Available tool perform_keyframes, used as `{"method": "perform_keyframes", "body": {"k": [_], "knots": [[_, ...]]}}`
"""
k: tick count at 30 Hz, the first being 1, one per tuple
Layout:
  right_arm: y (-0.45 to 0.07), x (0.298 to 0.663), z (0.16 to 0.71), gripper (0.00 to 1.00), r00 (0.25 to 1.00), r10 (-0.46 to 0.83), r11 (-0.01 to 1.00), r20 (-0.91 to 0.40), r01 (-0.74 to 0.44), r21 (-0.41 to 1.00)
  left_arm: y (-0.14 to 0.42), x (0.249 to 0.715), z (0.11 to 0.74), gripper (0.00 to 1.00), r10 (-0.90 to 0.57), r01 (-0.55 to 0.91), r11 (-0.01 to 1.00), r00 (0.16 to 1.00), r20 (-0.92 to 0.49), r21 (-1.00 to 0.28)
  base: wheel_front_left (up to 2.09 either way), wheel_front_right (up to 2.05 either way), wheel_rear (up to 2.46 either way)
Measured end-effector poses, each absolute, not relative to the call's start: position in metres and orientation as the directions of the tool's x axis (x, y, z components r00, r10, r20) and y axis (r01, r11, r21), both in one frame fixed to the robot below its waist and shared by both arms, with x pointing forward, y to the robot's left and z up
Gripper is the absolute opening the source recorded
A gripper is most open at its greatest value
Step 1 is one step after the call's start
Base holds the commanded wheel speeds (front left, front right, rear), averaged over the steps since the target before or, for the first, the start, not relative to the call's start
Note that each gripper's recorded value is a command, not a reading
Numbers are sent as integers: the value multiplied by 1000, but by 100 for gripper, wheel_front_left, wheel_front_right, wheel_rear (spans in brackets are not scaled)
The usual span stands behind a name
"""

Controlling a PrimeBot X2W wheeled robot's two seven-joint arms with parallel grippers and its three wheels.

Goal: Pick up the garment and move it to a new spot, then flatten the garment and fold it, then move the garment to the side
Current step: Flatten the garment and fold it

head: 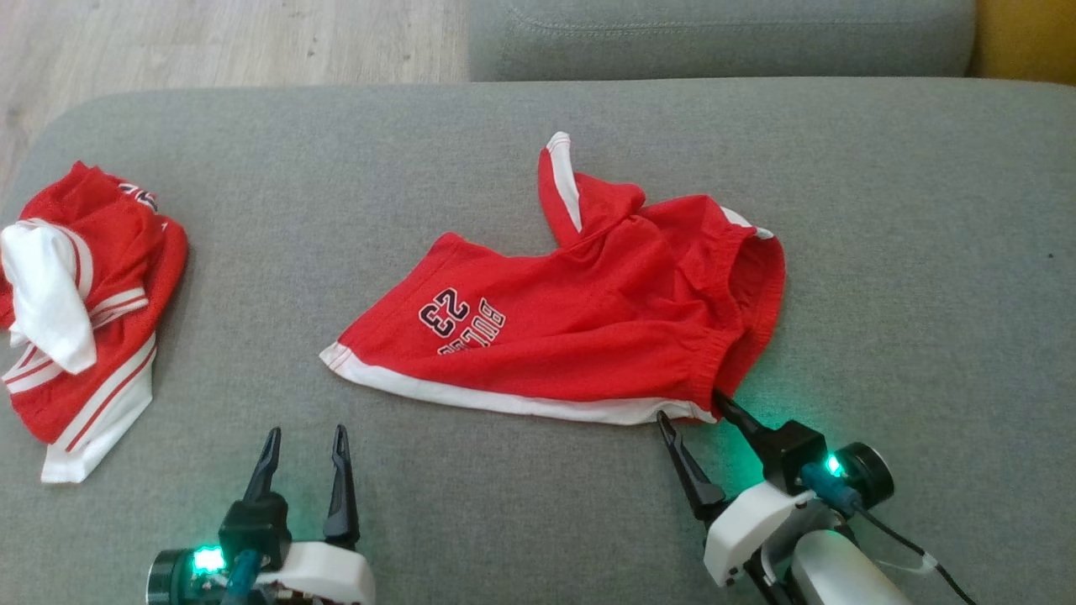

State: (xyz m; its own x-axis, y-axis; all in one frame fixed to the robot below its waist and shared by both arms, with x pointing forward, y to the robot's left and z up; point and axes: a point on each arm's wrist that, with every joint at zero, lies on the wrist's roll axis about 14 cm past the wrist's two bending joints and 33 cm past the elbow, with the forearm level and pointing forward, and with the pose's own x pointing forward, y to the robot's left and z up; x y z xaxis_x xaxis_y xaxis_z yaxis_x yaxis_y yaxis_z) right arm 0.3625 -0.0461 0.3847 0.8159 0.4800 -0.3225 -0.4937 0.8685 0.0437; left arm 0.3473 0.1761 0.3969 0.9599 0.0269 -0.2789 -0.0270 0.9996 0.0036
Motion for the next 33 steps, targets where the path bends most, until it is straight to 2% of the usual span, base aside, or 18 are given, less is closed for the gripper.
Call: {"method": "perform_keyframes", "body": {"k": [1,2,3,4,5,12,18,22,33], "knots": [[-46,362,383,100,812,482,866,-329,-498,40,177,347,396,100,29,-29,1000,959,-281,3,0,0,0],[-45,362,381,93,809,484,864,-335,-501,38,177,347,395,100,30,-30,1000,958,-284,4,0,0,0],[-45,361,379,67,805,486,862,-341,-505,37,177,347,395,100,31,-31,1000,958,-286,4,0,0,0],[-45,360,376,3,800,487,861,-349,-508,37,177,347,394,100,32,-32,999,957,-288,4,0,0,0],[-45,359,375,0,797,489,859,-355,-511,36,177,347,394,100,32,-32,999,957,-290,3,0,0,0],[-67,360,375,0,805,472,862,-360,-507,-4,166,354,393,100,-19,14,1000,957,-290,-20,0,0,0],[-103,357,376,0,826,428,883,-366,-469,-26,139,359,385,100,-132,102,988,941,-311,-114,0,0,0],[-107,354,378,0,830,425,887,-361,-462,-17,122,356,374,100,-192,139,975,920,-342,-172,0,0,0],[-111,350,378,0,837,415,897,-358,-443,4,106,369,361,100,-235,159,962,896,-377,-223,0,0,0]]}}
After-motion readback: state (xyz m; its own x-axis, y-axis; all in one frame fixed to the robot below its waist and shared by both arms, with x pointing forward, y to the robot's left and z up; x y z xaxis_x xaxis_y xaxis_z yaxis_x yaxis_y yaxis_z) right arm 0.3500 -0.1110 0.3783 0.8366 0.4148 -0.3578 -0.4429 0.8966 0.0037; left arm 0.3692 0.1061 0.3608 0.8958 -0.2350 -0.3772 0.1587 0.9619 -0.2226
